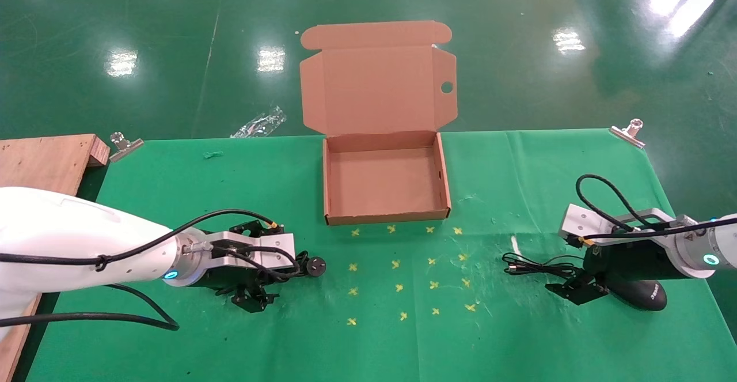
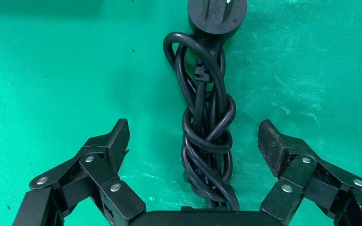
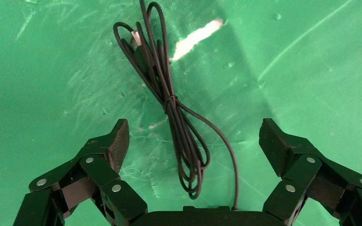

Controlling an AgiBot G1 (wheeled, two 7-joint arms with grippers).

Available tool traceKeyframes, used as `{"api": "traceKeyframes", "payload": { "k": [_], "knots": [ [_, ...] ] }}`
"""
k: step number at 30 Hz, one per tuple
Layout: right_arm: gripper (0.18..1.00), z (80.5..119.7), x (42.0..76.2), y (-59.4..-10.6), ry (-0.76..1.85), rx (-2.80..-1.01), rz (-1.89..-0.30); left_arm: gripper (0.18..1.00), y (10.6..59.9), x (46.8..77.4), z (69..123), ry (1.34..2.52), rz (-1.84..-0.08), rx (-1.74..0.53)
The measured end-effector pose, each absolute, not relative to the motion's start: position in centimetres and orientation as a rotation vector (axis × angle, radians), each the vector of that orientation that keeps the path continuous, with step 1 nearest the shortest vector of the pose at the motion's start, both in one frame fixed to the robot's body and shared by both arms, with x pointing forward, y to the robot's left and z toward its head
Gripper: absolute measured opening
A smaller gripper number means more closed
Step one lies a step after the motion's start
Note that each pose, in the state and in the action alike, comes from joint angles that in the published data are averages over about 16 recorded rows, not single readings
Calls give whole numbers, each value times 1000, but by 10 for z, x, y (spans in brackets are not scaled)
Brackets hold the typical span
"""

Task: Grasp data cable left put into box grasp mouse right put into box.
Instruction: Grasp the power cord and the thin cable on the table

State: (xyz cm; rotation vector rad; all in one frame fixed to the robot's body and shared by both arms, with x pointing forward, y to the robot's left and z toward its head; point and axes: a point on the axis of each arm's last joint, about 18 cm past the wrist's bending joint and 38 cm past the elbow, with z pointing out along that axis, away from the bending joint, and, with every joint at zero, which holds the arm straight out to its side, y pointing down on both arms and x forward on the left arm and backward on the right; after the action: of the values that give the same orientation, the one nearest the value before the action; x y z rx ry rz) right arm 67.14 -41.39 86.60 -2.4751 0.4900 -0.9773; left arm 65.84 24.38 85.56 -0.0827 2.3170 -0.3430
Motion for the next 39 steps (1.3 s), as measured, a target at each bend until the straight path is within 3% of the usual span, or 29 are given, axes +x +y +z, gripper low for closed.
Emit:
{"api": "traceKeyframes", "payload": {
  "k": [8,20,30,39],
  "knots": [
    [981,867,671,-414,488,-2473,-979,955,244,658,856,2317,-343,-83],
    [856,867,669,-414,481,-2474,-986,783,244,658,856,2318,-345,-83],
    [639,868,669,-414,478,-2474,-989,543,244,658,855,2318,-346,-83],
    [434,868,669,-414,476,-2473,-990,406,244,658,856,2318,-345,-83]
  ]
}}
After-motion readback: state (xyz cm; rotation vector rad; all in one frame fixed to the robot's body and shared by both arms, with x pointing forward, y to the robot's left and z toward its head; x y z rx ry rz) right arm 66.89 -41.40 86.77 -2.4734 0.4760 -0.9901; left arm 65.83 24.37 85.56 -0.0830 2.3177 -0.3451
